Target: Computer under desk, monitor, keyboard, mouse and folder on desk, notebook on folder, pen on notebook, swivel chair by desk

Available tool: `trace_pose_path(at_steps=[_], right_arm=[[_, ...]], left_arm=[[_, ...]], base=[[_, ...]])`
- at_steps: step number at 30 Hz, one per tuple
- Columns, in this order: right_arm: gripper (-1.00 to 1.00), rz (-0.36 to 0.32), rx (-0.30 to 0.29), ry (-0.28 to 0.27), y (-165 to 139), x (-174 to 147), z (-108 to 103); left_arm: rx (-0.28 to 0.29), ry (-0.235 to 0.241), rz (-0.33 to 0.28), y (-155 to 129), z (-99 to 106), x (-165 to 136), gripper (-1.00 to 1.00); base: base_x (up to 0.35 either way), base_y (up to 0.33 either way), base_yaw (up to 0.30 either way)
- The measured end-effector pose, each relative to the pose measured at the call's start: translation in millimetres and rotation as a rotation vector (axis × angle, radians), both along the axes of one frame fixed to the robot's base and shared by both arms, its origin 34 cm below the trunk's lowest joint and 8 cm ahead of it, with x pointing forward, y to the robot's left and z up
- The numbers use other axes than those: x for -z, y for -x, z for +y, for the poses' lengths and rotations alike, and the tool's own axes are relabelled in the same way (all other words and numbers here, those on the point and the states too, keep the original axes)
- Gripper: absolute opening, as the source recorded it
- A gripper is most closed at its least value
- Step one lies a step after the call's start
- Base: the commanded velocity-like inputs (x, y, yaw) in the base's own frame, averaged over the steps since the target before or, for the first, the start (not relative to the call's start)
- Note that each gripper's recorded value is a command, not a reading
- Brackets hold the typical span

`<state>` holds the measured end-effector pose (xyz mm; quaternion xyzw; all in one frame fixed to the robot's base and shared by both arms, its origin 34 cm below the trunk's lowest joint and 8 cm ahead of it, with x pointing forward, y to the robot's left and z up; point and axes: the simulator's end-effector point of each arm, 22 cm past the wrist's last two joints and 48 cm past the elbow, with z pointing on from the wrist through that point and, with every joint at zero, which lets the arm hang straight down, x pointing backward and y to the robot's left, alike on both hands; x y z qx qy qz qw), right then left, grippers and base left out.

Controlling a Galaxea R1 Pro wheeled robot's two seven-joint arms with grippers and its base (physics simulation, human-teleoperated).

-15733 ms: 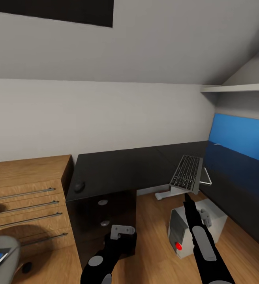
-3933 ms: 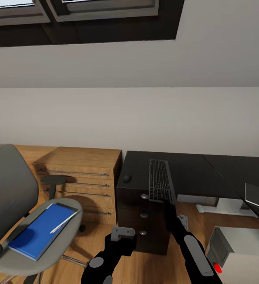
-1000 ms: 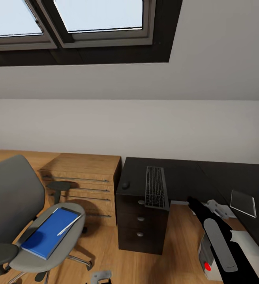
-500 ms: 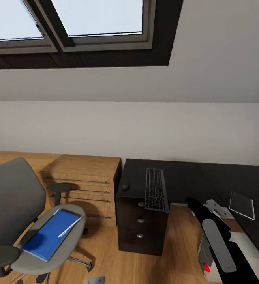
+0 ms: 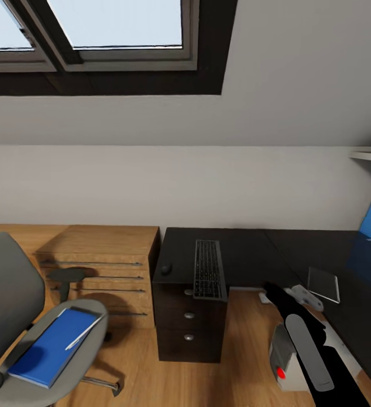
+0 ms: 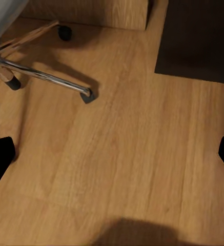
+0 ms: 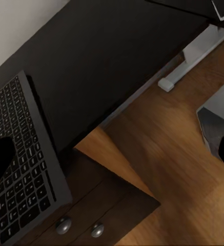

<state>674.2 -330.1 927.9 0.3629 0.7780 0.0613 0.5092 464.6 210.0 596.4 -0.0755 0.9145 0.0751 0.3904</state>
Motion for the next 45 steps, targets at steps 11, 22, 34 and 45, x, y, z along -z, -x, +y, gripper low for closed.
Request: trace_pose_path(at_steps=[11,22,34,45], right_arm=[[1.0,0.002,-0.006,0.009,0,1,1],[1.0,-0.005,-0.097,0.311,-12,13,6],[1.0,0.029,-0.164,0.388,-24,49,1],[1.0,0.072,-0.09,0.48,-68,41,-64]], left_arm=[[-0.003,-0.014,0.025,12,7,8,1.0],[-0.001,-0.039,0.019,23,20,13,1.0],[-0.009,-0.081,-0.058,50,45,13,1.0],[-0.017,-0.096,-0.127,52,57,4,1.0]], base=[[0.0,0.0,-0.086],[0.0,0.0,-0.001],[0.0,0.0,0.0],[0.034,0.0,0.0]])
